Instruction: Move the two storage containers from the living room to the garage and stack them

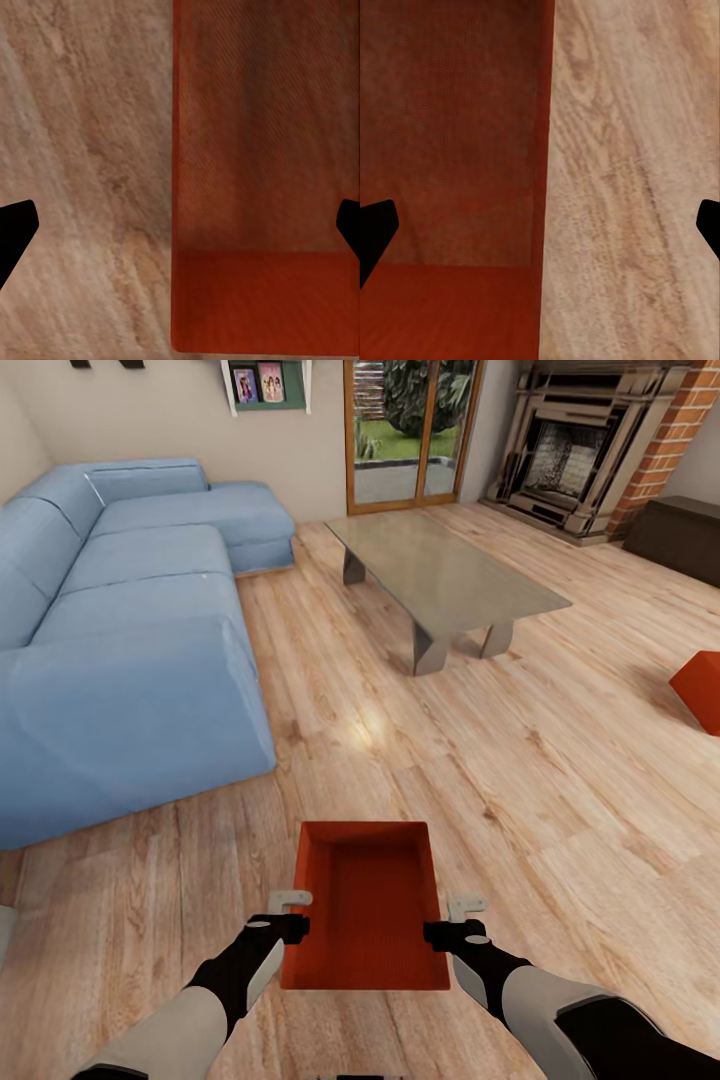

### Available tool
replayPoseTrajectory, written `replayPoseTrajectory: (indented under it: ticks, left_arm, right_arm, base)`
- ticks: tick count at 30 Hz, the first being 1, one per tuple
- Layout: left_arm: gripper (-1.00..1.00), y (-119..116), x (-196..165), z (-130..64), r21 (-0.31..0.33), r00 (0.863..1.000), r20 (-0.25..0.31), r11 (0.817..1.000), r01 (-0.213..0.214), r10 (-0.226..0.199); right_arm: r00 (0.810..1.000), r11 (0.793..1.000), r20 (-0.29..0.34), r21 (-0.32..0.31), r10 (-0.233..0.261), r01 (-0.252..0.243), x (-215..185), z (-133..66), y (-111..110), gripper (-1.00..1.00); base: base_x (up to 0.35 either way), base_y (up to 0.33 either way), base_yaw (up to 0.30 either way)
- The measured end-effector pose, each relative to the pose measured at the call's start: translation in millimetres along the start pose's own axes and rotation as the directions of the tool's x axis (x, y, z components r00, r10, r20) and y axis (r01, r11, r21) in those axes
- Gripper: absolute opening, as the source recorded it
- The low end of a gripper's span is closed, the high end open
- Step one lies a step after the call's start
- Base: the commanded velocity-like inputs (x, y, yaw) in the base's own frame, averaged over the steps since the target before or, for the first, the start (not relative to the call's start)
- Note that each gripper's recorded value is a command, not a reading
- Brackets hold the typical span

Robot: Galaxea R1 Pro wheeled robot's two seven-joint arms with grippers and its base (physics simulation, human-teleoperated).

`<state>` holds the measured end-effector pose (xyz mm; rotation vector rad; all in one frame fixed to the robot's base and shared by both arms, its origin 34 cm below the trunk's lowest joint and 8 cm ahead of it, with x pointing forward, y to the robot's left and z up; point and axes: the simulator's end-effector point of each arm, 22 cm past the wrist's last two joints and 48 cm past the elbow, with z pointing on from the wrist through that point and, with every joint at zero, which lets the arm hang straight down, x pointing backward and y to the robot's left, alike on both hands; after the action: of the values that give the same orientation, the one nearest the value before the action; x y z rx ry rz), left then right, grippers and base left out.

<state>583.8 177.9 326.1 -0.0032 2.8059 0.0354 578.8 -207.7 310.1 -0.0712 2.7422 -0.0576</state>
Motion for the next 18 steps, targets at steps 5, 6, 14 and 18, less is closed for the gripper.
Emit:
replayPoseTrajectory:
  ticks: [5, 6, 14, 18]
  left_arm:
    - [1.0, -1.1, 4.8, 8.9, 0.001, 1.0, 0.0, 1.0, 0.0, 0.0]
    - [1.0, -1.0, 5.8, 10.8, 0.001, 1.0, 0.0, 1.0, 0.0, 0.0]
    - [1.0, -1.6, 13.4, 25.3, 0.001, 1.0, 0.002, 1.0, 0.001, -0.001]
    - [1.0, -1.3, 17.4, 32.7, 0.001, 1.0, 0.002, 1.0, 0.001, -0.001]
  right_arm:
    - [1.0, 1.0, 0.0, 0.0, 0.0, 0.0, 5.5, 8.7, 0.6, 1.0]
    - [1.0, 1.0, 0.0, 0.0, 0.0, 0.0, 6.6, 10.5, 0.7, 1.0]
    - [1.0, 1.0, 0.0, -0.001, 0.0, 0.0, 15.6, 24.5, 1.8, 1.0]
    - [1.0, 1.0, 0.0, -0.003, 0.0, 0.0, 20.2, 31.6, 2.9, 1.0]
  base:
    - [0.0, 0.0, 0.0]
    - [0.0, 0.0, 0.0]
    - [0.0, 0.0, 0.0]
    - [0.0, 0.0, 0.0]
